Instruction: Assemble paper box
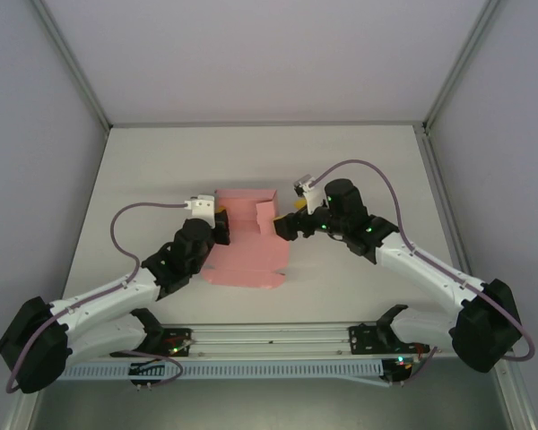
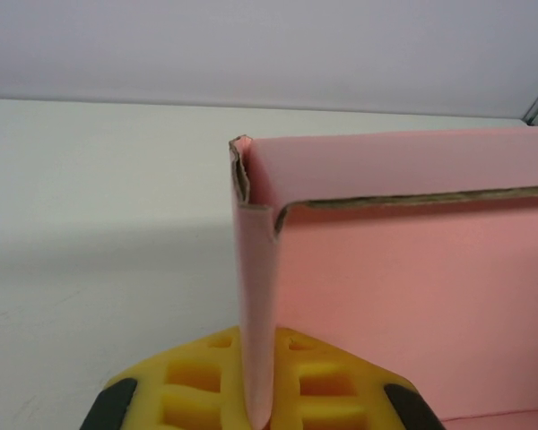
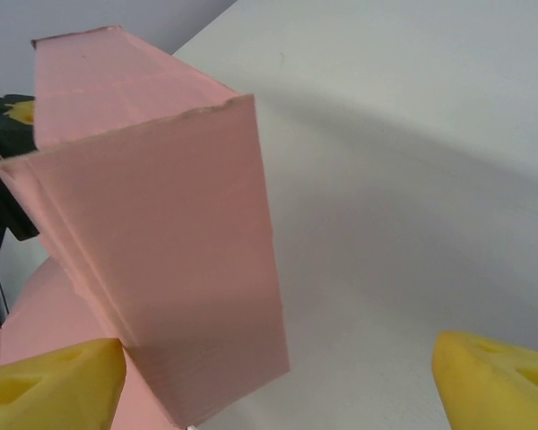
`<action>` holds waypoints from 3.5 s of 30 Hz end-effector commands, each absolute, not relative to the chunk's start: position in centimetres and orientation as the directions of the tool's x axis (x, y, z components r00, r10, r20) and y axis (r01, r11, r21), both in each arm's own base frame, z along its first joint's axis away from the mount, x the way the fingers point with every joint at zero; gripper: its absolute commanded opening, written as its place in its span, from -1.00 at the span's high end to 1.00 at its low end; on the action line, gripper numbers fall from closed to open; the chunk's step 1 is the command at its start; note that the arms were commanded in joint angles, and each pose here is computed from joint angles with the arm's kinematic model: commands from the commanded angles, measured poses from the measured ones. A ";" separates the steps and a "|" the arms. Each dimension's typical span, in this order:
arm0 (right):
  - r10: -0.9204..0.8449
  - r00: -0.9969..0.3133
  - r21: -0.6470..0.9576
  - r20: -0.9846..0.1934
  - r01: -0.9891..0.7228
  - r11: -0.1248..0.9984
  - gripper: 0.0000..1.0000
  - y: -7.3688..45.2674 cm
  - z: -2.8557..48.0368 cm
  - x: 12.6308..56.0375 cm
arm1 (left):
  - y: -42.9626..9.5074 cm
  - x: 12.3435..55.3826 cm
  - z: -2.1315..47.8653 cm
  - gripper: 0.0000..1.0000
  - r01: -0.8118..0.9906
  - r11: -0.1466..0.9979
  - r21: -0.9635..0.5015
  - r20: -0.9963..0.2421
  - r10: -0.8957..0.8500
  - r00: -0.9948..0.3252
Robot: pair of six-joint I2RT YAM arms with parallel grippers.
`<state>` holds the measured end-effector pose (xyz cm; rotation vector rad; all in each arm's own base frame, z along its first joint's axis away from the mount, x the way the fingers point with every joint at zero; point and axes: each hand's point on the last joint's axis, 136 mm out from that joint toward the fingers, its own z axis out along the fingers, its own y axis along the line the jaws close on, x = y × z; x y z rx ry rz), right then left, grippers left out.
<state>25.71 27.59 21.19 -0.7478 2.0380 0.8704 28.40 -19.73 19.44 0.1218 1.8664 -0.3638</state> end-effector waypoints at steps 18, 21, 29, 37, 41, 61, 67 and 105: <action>-0.158 -0.503 0.258 -0.849 -0.658 0.707 -0.14 29.9 22.7 28.4 | -20.9 29.0 20.3 1.00 0.273 0.938 -0.213 -0.938 -0.119 -0.325; -0.158 -0.510 0.243 -0.846 -0.631 0.736 -0.02 29.7 22.3 28.8 | -20.9 29.1 20.6 1.00 0.271 0.938 -0.215 -0.938 -0.122 -0.324; -0.178 -0.534 0.192 -0.826 -0.565 0.802 0.02 29.0 21.0 29.1 | -20.8 29.4 21.5 1.00 0.255 0.940 -0.226 -0.943 -0.146 -0.300; -0.232 -0.524 0.011 -0.819 -0.419 0.908 0.59 26.8 20.1 30.8 | -20.5 30.0 22.1 1.00 0.206 0.947 -0.246 -0.937 -0.177 -0.302; -0.301 -0.551 -0.176 -0.779 -0.269 0.947 0.85 23.9 18.9 32.0 | -19.6 30.3 22.5 1.00 0.139 0.959 -0.248 -0.930 -0.195 -0.311; -0.425 -0.608 -0.707 -0.670 0.351 0.614 0.94 11.7 23.6 32.7 | -11.6 29.7 19.1 1.00 -0.281 0.949 -0.143 -0.862 -0.259 -0.435; -0.390 -0.604 -0.655 -0.695 0.310 0.689 0.96 12.6 21.9 33.1 | -13.9 30.1 19.8 1.00 -0.139 0.969 -0.202 -0.867 -0.243 -0.434; 0.128 -0.432 0.292 -0.893 -0.339 0.894 -1.00 18.8 25.5 25.7 | -25.1 29.9 19.3 1.00 0.739 0.655 0.155 -0.751 0.564 -0.343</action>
